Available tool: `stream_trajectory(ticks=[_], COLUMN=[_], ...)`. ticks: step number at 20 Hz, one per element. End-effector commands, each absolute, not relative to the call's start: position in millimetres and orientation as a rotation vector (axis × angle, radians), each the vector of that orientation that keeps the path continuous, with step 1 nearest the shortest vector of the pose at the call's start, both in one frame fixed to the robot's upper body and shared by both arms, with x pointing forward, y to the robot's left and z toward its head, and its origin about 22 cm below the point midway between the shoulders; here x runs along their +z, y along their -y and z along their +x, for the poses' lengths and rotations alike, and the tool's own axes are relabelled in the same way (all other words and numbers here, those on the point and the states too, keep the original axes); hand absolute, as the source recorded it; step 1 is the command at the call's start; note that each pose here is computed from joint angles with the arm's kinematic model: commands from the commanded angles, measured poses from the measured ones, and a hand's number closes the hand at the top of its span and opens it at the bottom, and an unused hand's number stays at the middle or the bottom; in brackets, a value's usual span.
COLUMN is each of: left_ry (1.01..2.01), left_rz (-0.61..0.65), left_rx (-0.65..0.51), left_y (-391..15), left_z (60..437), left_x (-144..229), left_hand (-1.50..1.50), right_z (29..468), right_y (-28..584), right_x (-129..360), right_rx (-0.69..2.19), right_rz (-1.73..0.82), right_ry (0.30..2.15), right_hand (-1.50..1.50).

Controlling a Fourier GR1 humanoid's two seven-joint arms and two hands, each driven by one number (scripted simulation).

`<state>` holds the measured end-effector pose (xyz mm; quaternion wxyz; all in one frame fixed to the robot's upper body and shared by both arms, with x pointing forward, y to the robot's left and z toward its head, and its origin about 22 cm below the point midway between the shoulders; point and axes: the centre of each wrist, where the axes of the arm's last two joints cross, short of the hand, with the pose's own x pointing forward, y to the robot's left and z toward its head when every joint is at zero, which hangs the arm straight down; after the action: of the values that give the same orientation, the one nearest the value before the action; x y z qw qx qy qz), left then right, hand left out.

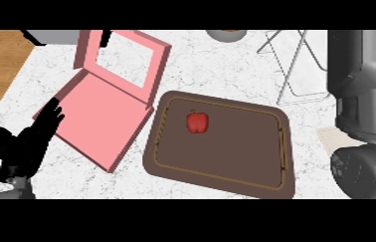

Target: Pick the lemon from the tray and place it in the tiered shelf

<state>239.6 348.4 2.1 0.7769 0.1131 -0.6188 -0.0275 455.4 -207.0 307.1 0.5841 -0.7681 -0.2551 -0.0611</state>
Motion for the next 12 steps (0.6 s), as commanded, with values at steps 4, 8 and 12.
stream_trajectory(ticks=[4,8,12], left_ry=[1.347,1.349,1.335], left_rz=[0.254,0.263,0.247], left_rx=[-0.059,-0.070,-0.050], left_y=[-357.4,-351.5,-357.3], left_z=[232.9,232.2,237.2], left_x=[8.3,3.2,5.4], left_hand=[0.00,0.00,0.00], right_z=[448.6,458.9,450.7], right_y=[245.8,227.6,244.4], right_x=[277.5,272.1,267.7], right_rx=[-0.454,-0.314,-0.366], right_rz=[-1.760,-1.760,-1.761], right_ry=[0.470,0.431,0.526], right_hand=[-1.50,-1.50,-1.50])
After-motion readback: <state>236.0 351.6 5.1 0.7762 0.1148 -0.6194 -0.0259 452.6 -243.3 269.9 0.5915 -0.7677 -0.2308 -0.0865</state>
